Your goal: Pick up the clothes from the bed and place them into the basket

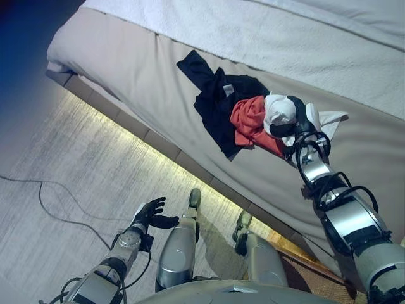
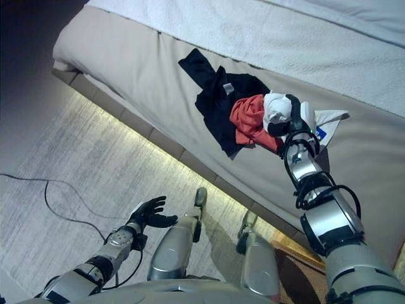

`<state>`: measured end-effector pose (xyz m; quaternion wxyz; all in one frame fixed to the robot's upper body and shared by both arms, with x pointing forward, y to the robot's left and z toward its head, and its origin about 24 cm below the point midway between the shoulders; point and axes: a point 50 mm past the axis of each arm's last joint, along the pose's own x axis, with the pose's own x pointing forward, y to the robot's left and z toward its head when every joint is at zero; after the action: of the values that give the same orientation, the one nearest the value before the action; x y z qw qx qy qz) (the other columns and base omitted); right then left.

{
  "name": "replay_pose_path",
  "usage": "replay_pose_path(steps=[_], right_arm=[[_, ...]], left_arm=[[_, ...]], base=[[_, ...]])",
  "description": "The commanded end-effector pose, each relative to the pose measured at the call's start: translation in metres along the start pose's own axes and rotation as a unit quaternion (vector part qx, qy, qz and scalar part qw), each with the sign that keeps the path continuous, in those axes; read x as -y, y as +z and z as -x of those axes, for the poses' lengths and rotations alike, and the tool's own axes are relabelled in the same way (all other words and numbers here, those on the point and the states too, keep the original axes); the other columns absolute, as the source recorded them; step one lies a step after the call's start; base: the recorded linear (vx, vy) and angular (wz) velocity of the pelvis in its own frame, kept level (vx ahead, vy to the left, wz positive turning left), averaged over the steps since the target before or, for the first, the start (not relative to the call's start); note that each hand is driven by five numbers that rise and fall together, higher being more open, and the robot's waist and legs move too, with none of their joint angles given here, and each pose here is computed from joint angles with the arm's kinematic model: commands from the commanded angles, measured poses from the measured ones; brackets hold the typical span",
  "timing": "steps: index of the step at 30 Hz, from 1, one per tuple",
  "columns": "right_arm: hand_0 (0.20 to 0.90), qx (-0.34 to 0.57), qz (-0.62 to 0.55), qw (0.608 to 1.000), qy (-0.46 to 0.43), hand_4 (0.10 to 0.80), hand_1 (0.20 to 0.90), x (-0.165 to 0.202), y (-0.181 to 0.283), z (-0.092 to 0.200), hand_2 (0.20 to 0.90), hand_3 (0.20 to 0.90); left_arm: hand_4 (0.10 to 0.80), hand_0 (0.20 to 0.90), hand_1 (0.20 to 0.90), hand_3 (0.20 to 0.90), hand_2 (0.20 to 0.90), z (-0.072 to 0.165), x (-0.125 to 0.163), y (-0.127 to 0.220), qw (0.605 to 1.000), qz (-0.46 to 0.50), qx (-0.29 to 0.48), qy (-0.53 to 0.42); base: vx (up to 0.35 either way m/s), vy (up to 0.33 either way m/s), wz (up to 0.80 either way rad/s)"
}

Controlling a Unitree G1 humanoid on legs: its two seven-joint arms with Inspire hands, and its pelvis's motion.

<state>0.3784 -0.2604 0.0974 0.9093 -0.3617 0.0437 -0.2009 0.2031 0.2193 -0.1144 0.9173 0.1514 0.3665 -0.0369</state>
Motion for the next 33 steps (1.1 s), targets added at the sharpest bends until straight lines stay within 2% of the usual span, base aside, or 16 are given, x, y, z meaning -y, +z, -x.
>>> replay_pose_path(steps=[1, 6, 7, 8, 15, 24, 30, 33], right_arm=[[0.900, -0.011, 0.033, 0.994, -0.099, 0.800, 0.900, 0.050, 0.008, -0.016, 0.900, 0.900], [0.900, -0.094, 0.059, 0.982, -0.154, 0.800, 0.900, 0.070, -0.006, -0.019, 0.900, 0.900], [0.768, -0.101, 0.051, 0.981, -0.158, 0.646, 0.768, 0.074, -0.005, -0.020, 0.768, 0.746], [0.309, -0.103, 0.050, 0.980, -0.165, 0.111, 0.309, 0.077, -0.004, -0.021, 0.309, 0.211], [0.300, -0.074, 0.021, 0.975, -0.207, 0.100, 0.300, 0.104, 0.014, -0.028, 0.300, 0.200], [0.300, -0.004, -0.059, 0.971, -0.233, 0.100, 0.300, 0.118, 0.029, -0.029, 0.300, 0.200], [0.300, 0.071, -0.174, 0.944, -0.269, 0.100, 0.300, 0.124, 0.044, -0.018, 0.300, 0.200], [0.300, 0.087, -0.202, 0.939, -0.263, 0.100, 0.300, 0.115, 0.037, -0.009, 0.300, 0.200]], left_arm=[[0.800, 0.900, 0.900, 0.900, 0.900, 0.017, -0.011, -0.037, 0.999, -0.008, -0.048, 0.006], [0.800, 0.900, 0.900, 0.900, 0.900, 0.017, -0.016, -0.032, 0.999, -0.002, -0.031, 0.017], [0.800, 0.900, 0.900, 0.900, 0.900, 0.017, -0.017, -0.030, 0.999, 0.000, -0.026, 0.020], [0.800, 0.900, 0.900, 0.900, 0.900, 0.017, -0.019, -0.029, 1.000, -0.002, -0.023, 0.021], [0.800, 0.900, 0.900, 0.900, 0.900, 0.019, -0.017, -0.030, 1.000, -0.004, -0.014, 0.012], [0.800, 0.900, 0.900, 0.900, 0.900, 0.022, -0.015, -0.034, 1.000, -0.009, -0.014, 0.011], [0.800, 0.900, 0.900, 0.900, 0.900, 0.027, -0.009, -0.048, 0.999, -0.007, -0.039, 0.017], [0.800, 0.900, 0.900, 0.900, 0.900, 0.031, -0.005, -0.058, 0.998, -0.008, -0.058, 0.019]], base=[[-0.007, -0.003, 0.15], [0.050, -0.023, 0.10], [0.000, 0.000, 0.00], [0.000, 0.000, 0.00], [-0.001, 0.001, -0.01], [-0.008, 0.014, -0.04], [0.057, 0.029, -0.10], [0.097, 0.001, -0.13]])
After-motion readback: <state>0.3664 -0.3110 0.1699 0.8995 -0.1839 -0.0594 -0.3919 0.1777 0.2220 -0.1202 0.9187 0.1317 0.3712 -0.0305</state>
